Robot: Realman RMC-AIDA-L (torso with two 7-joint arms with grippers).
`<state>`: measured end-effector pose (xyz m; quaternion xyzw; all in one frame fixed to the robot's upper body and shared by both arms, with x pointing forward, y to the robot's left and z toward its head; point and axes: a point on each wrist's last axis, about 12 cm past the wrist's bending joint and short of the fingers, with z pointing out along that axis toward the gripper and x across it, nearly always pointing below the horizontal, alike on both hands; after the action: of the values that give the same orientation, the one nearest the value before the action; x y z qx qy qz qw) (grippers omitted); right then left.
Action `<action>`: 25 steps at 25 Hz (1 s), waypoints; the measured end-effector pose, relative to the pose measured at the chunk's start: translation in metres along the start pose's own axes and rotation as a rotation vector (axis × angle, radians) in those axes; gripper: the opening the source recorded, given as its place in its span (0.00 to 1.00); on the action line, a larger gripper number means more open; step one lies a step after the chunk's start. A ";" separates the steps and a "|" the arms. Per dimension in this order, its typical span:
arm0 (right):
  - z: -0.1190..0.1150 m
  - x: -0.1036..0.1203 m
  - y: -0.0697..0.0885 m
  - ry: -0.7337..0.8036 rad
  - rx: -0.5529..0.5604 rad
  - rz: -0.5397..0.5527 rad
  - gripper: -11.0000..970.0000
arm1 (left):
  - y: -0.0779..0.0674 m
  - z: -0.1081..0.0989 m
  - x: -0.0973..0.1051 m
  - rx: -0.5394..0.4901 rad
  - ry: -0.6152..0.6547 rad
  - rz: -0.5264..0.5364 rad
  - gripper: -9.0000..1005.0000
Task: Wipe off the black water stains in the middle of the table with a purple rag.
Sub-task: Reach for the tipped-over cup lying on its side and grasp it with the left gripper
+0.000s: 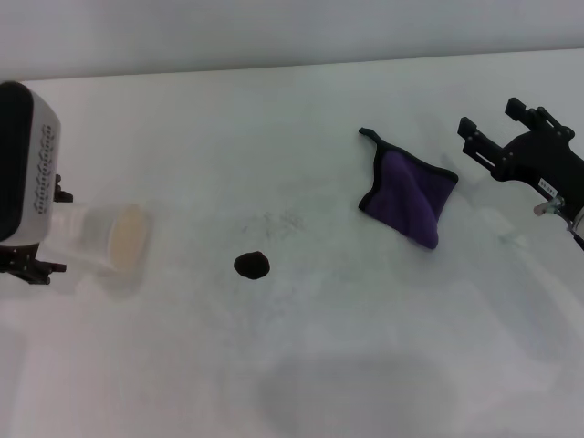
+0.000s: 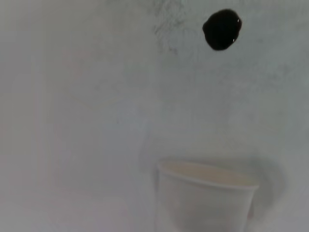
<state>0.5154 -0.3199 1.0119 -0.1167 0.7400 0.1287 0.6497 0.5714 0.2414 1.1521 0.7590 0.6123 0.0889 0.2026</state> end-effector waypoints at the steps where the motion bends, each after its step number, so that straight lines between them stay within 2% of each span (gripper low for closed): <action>1: 0.000 0.000 0.000 0.001 -0.002 0.000 0.84 | -0.001 0.002 0.000 -0.003 0.004 0.000 0.87; 25: -0.001 0.002 0.002 0.007 -0.004 0.002 0.84 | -0.001 0.039 0.011 -0.062 0.022 -0.037 0.87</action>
<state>0.5137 -0.3186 1.0102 -0.1177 0.7420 0.1303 0.6470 0.5884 0.2439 1.1152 0.7399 0.6253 0.1126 0.2209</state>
